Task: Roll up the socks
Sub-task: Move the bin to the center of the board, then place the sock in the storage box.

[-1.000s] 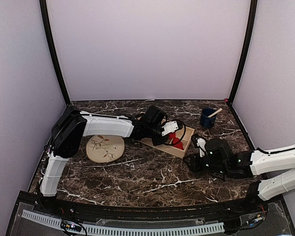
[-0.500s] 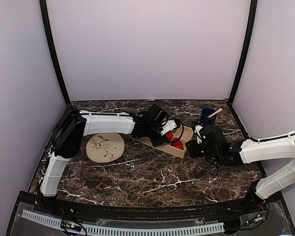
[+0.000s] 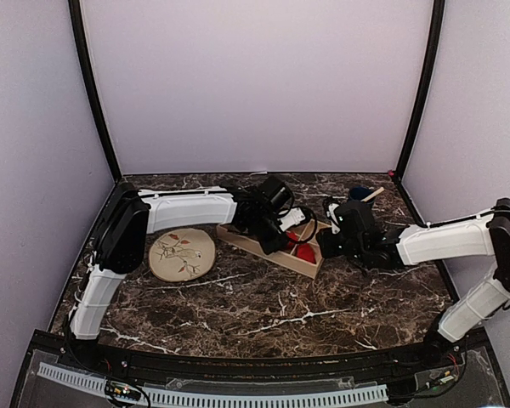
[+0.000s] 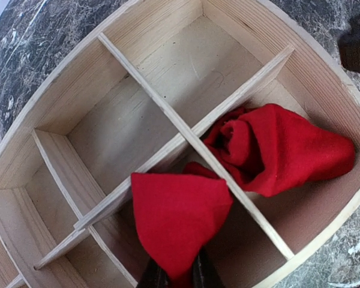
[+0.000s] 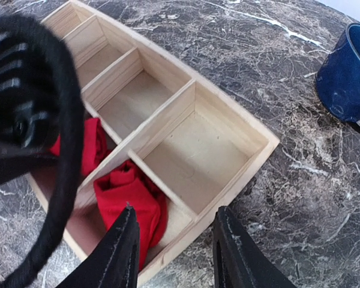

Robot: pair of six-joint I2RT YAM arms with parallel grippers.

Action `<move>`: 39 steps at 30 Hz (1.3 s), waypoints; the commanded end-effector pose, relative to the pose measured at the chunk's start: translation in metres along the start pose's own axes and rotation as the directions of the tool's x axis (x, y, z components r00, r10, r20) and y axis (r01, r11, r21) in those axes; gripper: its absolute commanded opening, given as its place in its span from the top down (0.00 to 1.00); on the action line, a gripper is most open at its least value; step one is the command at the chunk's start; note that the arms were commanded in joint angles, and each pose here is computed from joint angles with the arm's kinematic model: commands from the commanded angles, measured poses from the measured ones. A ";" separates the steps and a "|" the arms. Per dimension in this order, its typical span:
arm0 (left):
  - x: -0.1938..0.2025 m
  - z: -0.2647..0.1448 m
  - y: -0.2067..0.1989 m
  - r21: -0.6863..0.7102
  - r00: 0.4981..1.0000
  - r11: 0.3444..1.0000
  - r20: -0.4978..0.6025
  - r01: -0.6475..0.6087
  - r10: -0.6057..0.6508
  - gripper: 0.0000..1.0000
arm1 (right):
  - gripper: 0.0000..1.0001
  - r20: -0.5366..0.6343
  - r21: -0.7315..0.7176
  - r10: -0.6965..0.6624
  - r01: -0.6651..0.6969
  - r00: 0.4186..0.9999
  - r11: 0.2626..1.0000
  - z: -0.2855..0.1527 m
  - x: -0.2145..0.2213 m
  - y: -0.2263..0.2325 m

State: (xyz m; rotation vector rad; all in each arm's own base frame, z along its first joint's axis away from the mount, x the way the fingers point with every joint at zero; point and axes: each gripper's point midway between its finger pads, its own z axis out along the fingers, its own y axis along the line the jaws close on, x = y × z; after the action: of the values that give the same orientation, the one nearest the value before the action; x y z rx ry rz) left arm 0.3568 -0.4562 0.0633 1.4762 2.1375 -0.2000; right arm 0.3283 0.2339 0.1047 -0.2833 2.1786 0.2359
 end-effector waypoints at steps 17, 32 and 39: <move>0.064 -0.029 -0.052 0.249 0.954 0.959 -0.294 0.134 -0.057 0.95 | 0.60 0.021 -0.045 0.029 -0.028 0.999 0.999 -0.006 -0.022 0.004; 0.045 -0.046 -0.058 0.302 0.943 0.924 -0.299 0.236 -0.143 0.84 | 0.57 0.007 -0.109 0.032 -0.031 0.999 0.994 -0.024 -0.014 0.019; 0.057 -0.038 -0.063 0.307 0.928 0.917 -0.346 0.254 -0.141 0.81 | 0.57 0.013 -0.111 0.032 -0.031 0.999 0.993 -0.029 -0.014 0.020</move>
State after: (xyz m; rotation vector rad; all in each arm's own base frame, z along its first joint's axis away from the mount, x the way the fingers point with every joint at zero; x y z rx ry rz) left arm 0.2863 -0.4294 0.0648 1.5423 2.5273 -0.4572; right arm 0.3124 0.2462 0.1262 -0.3222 2.1806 0.3518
